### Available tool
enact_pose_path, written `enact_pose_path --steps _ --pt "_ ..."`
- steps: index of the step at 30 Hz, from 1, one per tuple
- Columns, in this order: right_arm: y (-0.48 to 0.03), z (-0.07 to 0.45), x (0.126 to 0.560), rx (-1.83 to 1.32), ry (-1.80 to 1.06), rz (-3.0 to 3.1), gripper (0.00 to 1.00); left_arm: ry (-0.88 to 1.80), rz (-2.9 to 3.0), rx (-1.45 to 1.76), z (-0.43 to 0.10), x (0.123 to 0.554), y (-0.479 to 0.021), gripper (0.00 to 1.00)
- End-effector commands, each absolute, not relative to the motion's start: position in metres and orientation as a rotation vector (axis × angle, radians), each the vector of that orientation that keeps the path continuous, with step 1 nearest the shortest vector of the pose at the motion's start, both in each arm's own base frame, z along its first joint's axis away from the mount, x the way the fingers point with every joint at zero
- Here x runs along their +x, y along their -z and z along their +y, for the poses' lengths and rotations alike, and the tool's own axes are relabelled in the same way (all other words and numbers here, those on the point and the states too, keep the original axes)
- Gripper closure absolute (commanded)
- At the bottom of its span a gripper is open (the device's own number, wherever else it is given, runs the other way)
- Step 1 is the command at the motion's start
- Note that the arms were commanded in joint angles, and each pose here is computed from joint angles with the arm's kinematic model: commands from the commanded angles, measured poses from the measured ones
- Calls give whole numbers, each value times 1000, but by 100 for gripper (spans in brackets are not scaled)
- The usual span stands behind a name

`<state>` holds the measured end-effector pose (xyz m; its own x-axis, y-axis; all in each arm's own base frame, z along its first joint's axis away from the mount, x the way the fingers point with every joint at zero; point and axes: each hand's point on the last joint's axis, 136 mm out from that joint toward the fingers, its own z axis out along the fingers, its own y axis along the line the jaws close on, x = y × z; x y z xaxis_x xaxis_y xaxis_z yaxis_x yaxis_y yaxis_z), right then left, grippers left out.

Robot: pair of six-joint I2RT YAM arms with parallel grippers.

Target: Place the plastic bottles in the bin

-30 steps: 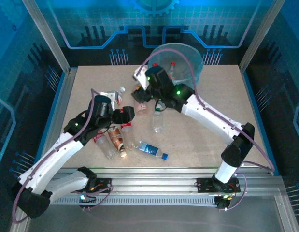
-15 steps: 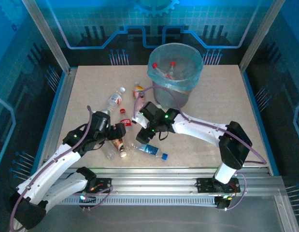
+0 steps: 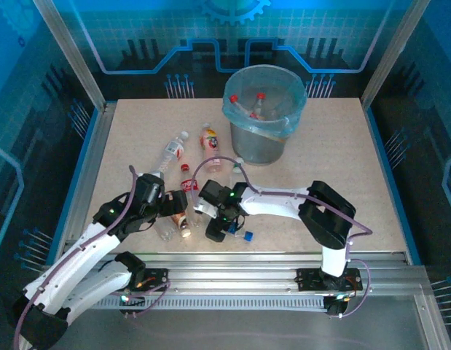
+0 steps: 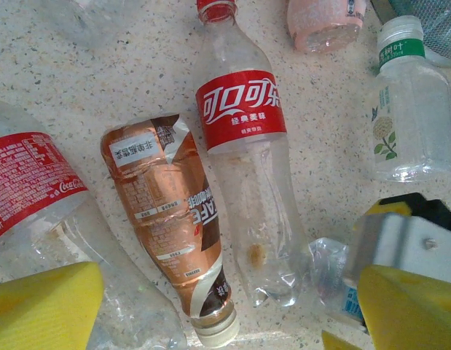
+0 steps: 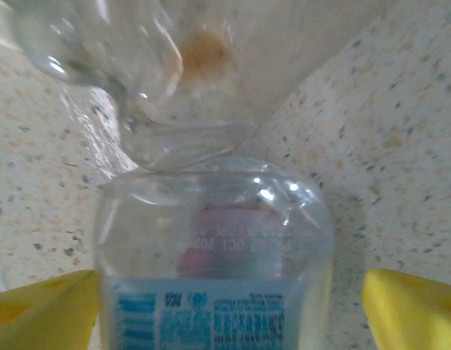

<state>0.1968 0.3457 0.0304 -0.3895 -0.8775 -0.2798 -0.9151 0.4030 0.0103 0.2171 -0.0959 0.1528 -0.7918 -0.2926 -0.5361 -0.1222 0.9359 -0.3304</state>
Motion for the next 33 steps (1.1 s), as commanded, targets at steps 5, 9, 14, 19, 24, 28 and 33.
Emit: enact_pose_path --steps 5,9,14,19,24,28,33 --pt "-32 345 198 -1604 -181 2439 26 370 2473 -317 -90 214 -157 9" --pt "-41 341 199 -1599 -168 2437 33 368 2466 -309 -90 215 -160 9" --pt "-57 336 196 -1590 -173 2429 38 368 2450 -296 -91 219 -167 10" --pt "-89 326 196 -1570 -157 2401 41 369 2396 -283 -93 231 -185 11" --pt "-142 328 209 -1489 -195 2302 43 408 2294 -219 -105 253 -225 11" --pt "-199 337 235 -1378 -222 2189 44 473 2185 -180 -119 274 -256 10" --pt "-279 340 276 -1185 -256 2054 45 551 2051 -139 -138 302 -297 10"
